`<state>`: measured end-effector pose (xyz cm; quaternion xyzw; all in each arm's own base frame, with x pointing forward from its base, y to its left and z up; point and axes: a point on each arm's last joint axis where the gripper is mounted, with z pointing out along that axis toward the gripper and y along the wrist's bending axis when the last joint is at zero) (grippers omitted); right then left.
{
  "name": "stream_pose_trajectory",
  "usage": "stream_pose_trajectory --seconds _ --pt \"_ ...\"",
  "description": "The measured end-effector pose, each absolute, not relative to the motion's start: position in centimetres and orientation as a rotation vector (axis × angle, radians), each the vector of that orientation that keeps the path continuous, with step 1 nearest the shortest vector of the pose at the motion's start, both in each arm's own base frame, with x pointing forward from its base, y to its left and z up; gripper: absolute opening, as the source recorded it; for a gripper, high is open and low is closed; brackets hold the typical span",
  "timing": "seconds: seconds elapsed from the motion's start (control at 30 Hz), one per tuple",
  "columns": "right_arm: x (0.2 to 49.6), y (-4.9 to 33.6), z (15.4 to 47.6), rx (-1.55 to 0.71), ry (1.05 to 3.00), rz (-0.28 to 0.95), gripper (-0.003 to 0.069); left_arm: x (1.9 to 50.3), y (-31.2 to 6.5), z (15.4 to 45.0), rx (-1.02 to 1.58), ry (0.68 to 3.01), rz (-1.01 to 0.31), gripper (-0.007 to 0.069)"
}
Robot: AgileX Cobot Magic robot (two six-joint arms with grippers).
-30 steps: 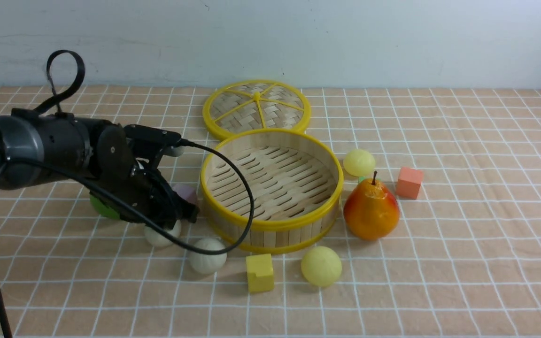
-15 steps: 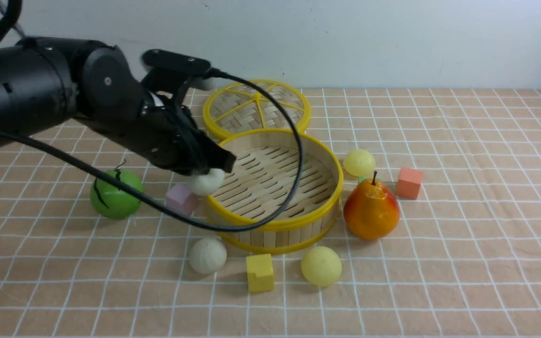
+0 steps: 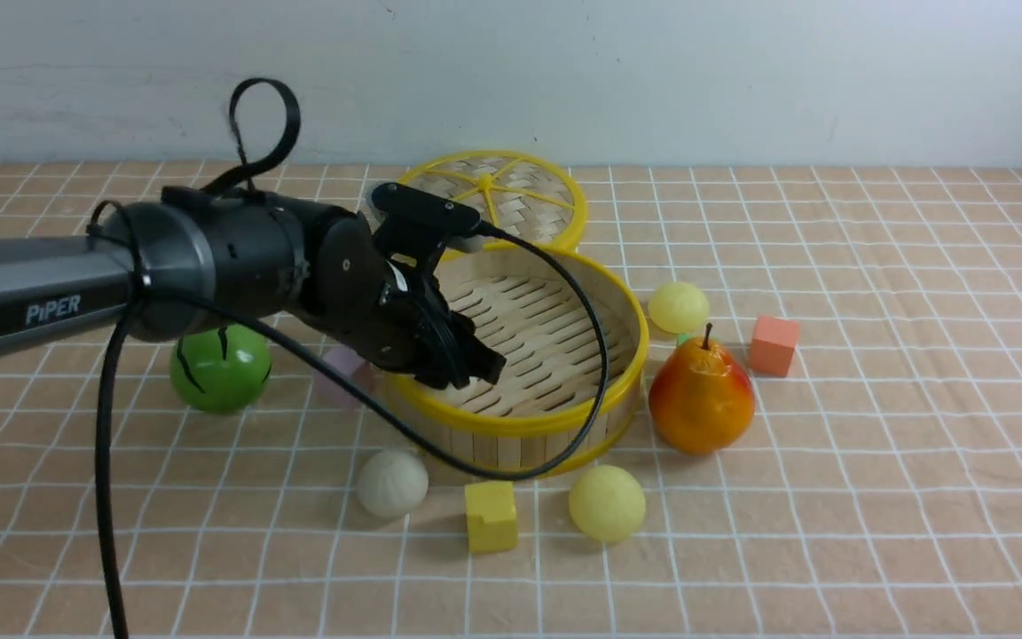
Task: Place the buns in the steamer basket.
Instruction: Use the left arm to put the steamed stuffed bun into the steamer, then use the left arm to grab a steamed stuffed bun
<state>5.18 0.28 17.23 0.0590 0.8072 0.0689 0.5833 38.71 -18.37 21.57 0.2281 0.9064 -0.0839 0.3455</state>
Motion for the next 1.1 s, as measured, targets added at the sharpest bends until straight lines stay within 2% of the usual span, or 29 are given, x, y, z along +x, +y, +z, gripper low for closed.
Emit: stream_pose_trajectory --seconds 0.03,0.1,0.13,0.17,0.23,0.27,0.33,0.37,0.43,0.57,0.77,0.9,1.1 --pt "5.2 0.3 17.2 0.138 1.884 0.161 0.0239 38.5 -18.3 22.8 0.560 2.353 -0.236 0.0384" --pt "5.2 0.3 17.2 0.138 1.884 0.161 0.0239 37.4 -17.9 26.3 0.463 2.354 -0.288 0.0434" --pt "5.2 0.3 17.2 0.138 1.884 0.161 0.0239 37.3 -17.8 26.7 0.462 2.346 -0.289 0.0436" --pt "5.2 0.3 17.2 0.138 1.884 0.161 0.0239 36.0 -17.3 29.0 0.395 2.359 -0.322 0.0442" --pt "5.2 0.3 17.2 0.138 1.884 0.161 0.0239 33.9 -16.2 31.6 0.349 2.380 -0.332 0.0415" --pt "5.2 0.3 17.2 0.138 1.884 0.161 0.0239 33.2 -15.9 31.8 0.341 2.412 -0.325 0.0400" --pt "5.2 0.3 17.2 0.138 1.884 0.161 0.0239 31.5 -15.1 31.3 0.342 2.494 -0.302 0.0337" --pt "5.2 0.3 17.2 0.138 1.884 0.161 0.0239 30.5 -14.6 29.9 0.353 2.576 -0.278 0.0286" --pt "5.2 0.3 17.2 0.138 1.884 0.161 0.0239 29.7 -14.3 27.6 0.386 2.661 -0.247 0.0232" --pt "5.2 0.3 17.2 0.138 1.884 0.161 0.0239 29.8 -14.3 24.7 0.446 2.679 -0.226 0.0174" --pt "5.2 0.3 17.2 0.138 1.884 0.161 0.0239 31.3 -15.0 23.4 0.438 2.603 -0.246 0.0211" --pt "5.2 0.3 17.2 0.138 1.884 0.161 0.0239 32.2 -15.5 21.9 0.423 2.591 -0.257 0.0268" --pt "5.2 0.3 17.2 0.138 1.884 0.161 0.0239 32.8 -15.7 20.6 0.420 2.597 -0.254 0.0290"
